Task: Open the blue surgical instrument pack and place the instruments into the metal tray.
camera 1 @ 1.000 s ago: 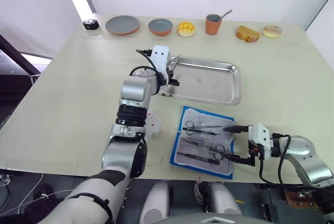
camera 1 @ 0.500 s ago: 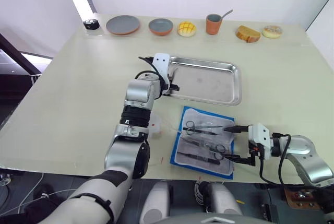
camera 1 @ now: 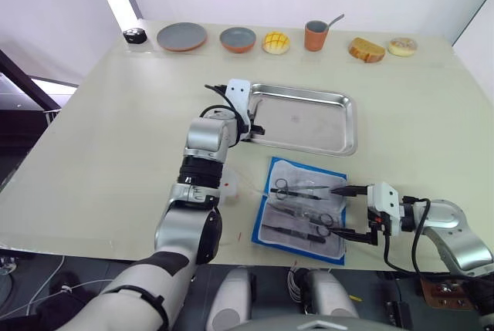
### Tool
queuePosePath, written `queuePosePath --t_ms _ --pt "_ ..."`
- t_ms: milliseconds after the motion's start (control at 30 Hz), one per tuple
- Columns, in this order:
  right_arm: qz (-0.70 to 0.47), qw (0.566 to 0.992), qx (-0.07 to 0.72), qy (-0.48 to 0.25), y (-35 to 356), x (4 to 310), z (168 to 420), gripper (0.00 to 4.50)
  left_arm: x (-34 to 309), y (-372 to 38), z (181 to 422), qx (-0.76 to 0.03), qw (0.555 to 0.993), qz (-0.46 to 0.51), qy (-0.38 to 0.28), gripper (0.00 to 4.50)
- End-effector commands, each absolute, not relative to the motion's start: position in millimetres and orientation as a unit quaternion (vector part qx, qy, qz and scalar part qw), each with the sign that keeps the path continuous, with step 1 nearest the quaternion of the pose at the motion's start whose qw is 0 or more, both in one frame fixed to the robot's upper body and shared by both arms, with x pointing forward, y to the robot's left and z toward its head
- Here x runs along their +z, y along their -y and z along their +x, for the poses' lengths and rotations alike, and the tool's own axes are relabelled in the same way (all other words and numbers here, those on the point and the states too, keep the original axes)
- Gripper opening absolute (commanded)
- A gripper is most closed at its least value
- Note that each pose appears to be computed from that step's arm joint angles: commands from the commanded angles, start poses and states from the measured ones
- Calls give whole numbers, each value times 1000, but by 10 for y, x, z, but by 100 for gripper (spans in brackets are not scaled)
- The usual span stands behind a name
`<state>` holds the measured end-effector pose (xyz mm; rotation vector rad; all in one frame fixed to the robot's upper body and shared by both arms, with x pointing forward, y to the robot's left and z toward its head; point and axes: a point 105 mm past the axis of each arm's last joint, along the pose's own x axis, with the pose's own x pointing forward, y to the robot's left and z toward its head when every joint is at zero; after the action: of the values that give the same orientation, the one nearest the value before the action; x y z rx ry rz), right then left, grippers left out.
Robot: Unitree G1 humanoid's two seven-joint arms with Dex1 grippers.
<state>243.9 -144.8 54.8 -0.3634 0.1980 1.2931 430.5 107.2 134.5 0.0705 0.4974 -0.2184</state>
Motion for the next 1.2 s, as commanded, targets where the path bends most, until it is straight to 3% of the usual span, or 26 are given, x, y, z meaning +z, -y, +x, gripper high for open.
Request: queuePosePath --t_ms 33,100,233,267,333,533,700,800,900,1200 --pt "-174 766 587 -195 1619 139 2307 450 1439 -1062 4319 -110 967 35 -229 2" --pt "-174 766 587 -195 1616 138 2307 450 1439 -1064 4316 -110 966 35 -229 2" --pt "-174 766 587 -195 1614 136 2306 450 1444 -1070 4314 -111 967 34 -228 120" --pt "-174 766 587 -194 1612 137 2305 450 1474 -1069 4312 -112 968 32 -221 178" --pt "-174 766 587 -194 1610 137 2303 450 1513 -1066 4300 -114 970 24 -215 208" --pt "-173 768 585 -193 1618 138 2304 450 1773 -1004 4155 -167 971 1 -174 208" --pt "-171 771 584 -188 1618 152 2308 450 1999 -855 3912 -274 955 -12 -117 208" --pt "-168 775 582 -177 1601 181 2330 450 2007 -788 3627 -373 923 -5 -97 208" --pt "-167 778 580 -173 1591 191 2343 450 2061 -774 3316 -472 881 11 -18 208" --pt "-140 789 574 -169 1569 192 2359 450 1955 -1211 2966 -572 818 56 17 208"
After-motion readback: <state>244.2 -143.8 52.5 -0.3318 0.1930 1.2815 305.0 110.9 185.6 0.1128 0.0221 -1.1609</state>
